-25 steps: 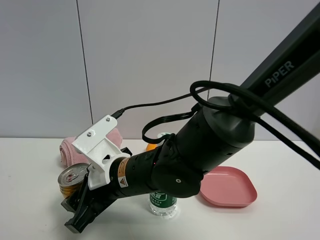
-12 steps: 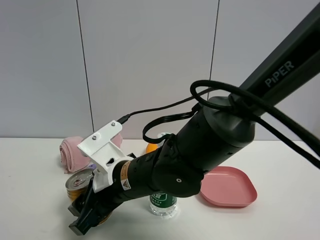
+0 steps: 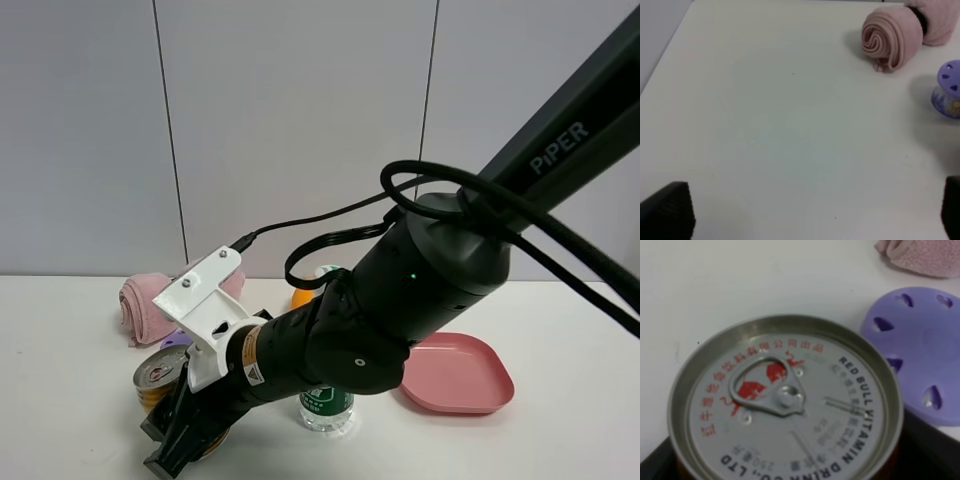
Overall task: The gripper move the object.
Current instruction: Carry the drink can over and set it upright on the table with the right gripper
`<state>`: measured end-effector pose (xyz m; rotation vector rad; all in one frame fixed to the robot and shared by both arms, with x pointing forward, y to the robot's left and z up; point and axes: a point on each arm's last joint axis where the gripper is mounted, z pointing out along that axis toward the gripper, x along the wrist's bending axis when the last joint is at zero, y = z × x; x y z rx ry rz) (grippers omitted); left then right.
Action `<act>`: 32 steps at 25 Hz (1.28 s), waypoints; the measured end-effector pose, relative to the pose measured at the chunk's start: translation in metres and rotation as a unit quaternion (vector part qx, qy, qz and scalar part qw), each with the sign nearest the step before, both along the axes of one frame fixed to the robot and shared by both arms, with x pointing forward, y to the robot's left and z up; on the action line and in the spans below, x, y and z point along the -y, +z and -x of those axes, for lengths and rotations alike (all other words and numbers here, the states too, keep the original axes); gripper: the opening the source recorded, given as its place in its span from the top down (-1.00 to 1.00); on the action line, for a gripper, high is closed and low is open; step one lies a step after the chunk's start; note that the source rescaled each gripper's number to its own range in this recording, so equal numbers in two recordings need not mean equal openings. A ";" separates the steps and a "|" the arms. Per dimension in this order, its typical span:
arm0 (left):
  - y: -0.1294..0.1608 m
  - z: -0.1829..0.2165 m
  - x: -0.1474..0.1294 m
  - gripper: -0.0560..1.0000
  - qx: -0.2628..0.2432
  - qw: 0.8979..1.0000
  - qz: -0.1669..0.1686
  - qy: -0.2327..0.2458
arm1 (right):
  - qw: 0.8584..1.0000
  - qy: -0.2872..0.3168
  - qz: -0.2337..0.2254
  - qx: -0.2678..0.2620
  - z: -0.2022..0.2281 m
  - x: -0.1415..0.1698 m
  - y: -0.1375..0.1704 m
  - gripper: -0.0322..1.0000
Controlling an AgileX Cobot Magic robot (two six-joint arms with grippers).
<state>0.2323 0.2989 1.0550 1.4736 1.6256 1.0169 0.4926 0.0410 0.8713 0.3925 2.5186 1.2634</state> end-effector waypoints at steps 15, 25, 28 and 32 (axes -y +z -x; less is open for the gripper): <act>0.000 0.000 0.000 -1.00 0.000 1.000 0.000 0.000 | 1.000 -0.015 0.021 -0.015 -0.001 0.003 -0.003 0.47; 0.000 0.000 0.000 -1.00 0.000 1.000 0.000 0.000 | 1.000 -0.009 0.017 -0.013 0.000 0.002 -0.002 0.37; 0.000 0.000 0.000 -1.00 0.000 1.000 0.000 0.000 | 1.000 -0.010 0.018 -0.013 0.000 0.003 -0.001 0.37; 0.000 0.000 0.000 -1.00 0.000 1.000 0.000 0.000 | 1.000 -0.010 0.005 -0.001 -0.001 0.002 0.014 0.37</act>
